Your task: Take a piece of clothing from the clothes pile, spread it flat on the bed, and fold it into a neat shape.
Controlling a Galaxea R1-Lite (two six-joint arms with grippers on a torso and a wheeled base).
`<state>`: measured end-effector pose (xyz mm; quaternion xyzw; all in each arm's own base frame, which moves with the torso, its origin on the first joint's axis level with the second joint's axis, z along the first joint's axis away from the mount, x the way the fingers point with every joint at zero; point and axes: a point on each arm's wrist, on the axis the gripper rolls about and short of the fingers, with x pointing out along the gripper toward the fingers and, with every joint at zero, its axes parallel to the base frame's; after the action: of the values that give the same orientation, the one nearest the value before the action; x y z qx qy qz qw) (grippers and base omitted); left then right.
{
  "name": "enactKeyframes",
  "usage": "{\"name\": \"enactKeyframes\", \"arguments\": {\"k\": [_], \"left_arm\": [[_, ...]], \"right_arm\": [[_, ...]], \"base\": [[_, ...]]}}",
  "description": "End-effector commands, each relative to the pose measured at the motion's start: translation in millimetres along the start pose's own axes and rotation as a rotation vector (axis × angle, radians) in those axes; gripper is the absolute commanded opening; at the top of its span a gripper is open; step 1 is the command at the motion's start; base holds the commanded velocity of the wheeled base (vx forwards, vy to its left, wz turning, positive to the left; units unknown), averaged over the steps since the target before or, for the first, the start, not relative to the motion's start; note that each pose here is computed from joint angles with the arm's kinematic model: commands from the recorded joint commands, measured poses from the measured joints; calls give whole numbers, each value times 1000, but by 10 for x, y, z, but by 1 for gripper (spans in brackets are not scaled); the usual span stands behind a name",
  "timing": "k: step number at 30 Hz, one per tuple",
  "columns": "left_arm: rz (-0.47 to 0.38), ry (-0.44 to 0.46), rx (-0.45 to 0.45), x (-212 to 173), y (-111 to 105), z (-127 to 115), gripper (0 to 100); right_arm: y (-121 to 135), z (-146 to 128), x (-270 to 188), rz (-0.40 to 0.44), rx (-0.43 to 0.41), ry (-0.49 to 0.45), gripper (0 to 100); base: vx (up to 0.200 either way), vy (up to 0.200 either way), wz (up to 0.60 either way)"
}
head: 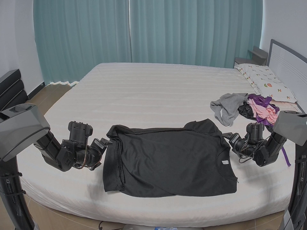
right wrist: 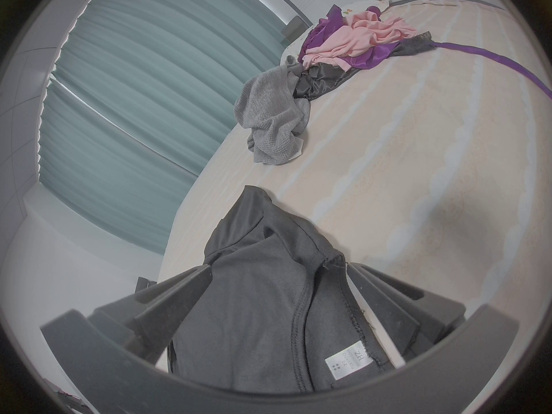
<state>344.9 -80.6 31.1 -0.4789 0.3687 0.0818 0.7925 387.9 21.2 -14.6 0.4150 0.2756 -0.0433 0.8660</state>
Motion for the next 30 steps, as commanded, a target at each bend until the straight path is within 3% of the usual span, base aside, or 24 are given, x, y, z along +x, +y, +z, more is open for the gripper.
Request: {"name": "enactKeyframes", "arguments": {"k": [1, 10, 16, 25, 30], "left_arm": [[-3, -5, -4, 6, -8, 18, 100], [-12, -11, 23, 167, -60, 52, 100], [-23, -38, 126, 403, -125, 185, 100], [-45, -107, 184, 772, -338, 420, 100], [-15, -141, 272, 1052, -269, 433, 100]], "right_arm": [[-5, -33, -8, -4, -1, 10, 100], [-21, -57, -20, -9, -1, 16, 100], [-25, -74, -15, -11, -1, 21, 100], [-25, -74, -15, -11, -3, 21, 100], [-31, -80, -18, -13, -2, 23, 100]], "base": [[0, 0, 0], [0, 0, 0], [0, 0, 0], [0, 0, 0], [0, 0, 0]]}}
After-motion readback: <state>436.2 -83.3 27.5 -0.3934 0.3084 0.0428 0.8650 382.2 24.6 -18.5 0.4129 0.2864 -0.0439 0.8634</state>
